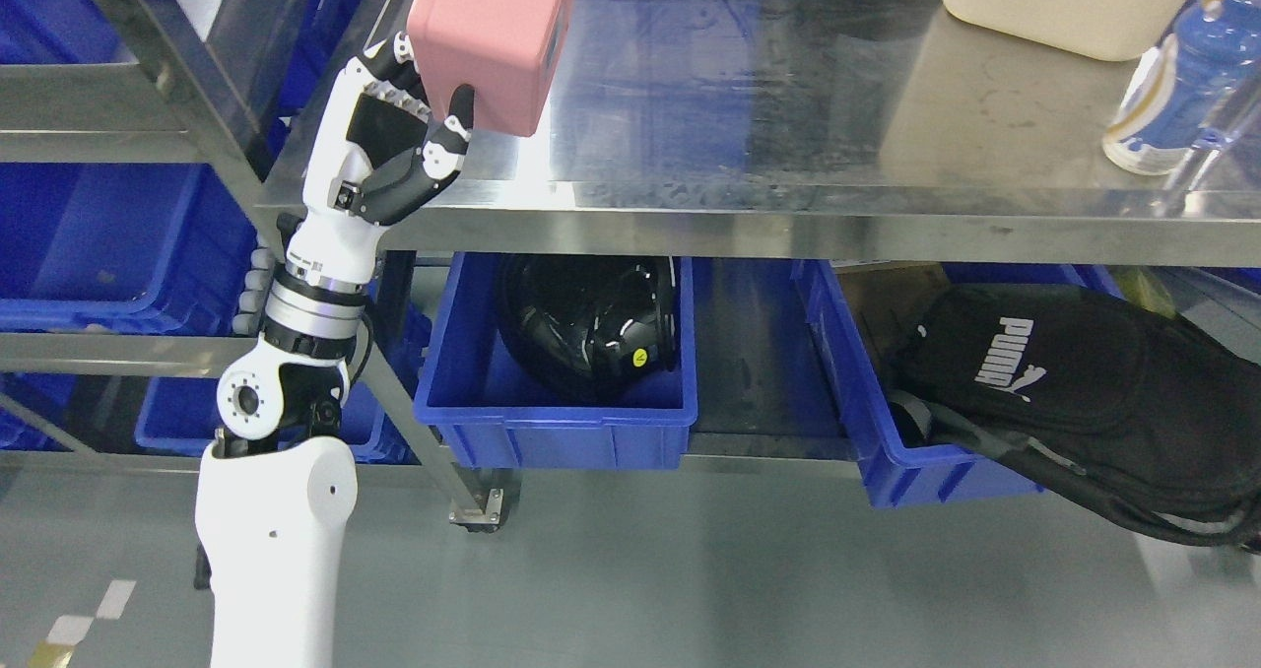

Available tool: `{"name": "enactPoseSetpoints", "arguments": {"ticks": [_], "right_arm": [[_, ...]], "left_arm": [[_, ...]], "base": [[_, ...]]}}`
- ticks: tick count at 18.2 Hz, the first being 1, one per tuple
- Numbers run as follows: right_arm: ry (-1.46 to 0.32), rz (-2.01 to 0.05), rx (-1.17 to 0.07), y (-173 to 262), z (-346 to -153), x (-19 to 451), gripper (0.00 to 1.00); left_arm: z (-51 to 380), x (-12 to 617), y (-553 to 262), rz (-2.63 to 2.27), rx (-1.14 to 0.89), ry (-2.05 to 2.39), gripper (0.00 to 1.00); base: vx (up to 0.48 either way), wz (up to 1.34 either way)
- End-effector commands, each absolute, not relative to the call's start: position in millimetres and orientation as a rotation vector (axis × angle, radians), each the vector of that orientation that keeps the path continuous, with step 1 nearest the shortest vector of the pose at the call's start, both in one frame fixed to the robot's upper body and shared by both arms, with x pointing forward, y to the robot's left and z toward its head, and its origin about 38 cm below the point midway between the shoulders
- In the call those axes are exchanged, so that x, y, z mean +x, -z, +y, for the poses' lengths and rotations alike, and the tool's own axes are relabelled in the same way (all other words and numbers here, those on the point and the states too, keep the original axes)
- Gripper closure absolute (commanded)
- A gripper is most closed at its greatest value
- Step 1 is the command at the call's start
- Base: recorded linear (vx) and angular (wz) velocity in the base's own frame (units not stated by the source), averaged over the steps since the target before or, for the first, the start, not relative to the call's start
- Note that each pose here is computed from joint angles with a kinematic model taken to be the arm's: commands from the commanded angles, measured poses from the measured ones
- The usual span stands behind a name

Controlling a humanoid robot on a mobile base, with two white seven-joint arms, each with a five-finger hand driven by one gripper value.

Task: Place storage box into left shelf container
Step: 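Lift the pink box off the shelf with the left hand, then hold the pink box up in the left hand while turning toward the bin rack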

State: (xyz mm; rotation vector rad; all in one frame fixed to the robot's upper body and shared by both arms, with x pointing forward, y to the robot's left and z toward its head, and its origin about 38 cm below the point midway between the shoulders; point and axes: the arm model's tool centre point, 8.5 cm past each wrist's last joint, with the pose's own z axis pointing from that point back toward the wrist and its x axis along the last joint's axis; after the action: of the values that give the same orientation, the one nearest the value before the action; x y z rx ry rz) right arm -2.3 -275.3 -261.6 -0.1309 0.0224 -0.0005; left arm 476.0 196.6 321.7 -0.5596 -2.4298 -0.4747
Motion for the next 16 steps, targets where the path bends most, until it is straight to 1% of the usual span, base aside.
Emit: {"name": "enactPoseSetpoints", "arguments": {"ticks": [1,6,10,16], "right_arm": [[0.003,0.013,-0.148,260.8,-286.5,-2.1,0.00],[0.003,0.013,-0.148,260.8,-286.5,-2.1,0.00],[0.003,0.013,-0.148,260.8,-286.5,-2.1,0.00],[0.003,0.013,-0.148,260.8,-286.5,-2.1,0.00]], "left_arm": [[180.7,427.3,-294.1,-2.449,-0.614,0.518,0.98],[184.2,420.5,-283.2,-2.444,-0.605,0.503,0.98],[187.0,417.6,-278.2,-2.445,-0.596,0.493,0.98],[205.5,416.8,-273.2,-2.451,-0.543,0.443,0.98]], "base": [[-0.035,0.48],[-0.042,0.73],[0.018,1.21],[0.163,1.23]]}}
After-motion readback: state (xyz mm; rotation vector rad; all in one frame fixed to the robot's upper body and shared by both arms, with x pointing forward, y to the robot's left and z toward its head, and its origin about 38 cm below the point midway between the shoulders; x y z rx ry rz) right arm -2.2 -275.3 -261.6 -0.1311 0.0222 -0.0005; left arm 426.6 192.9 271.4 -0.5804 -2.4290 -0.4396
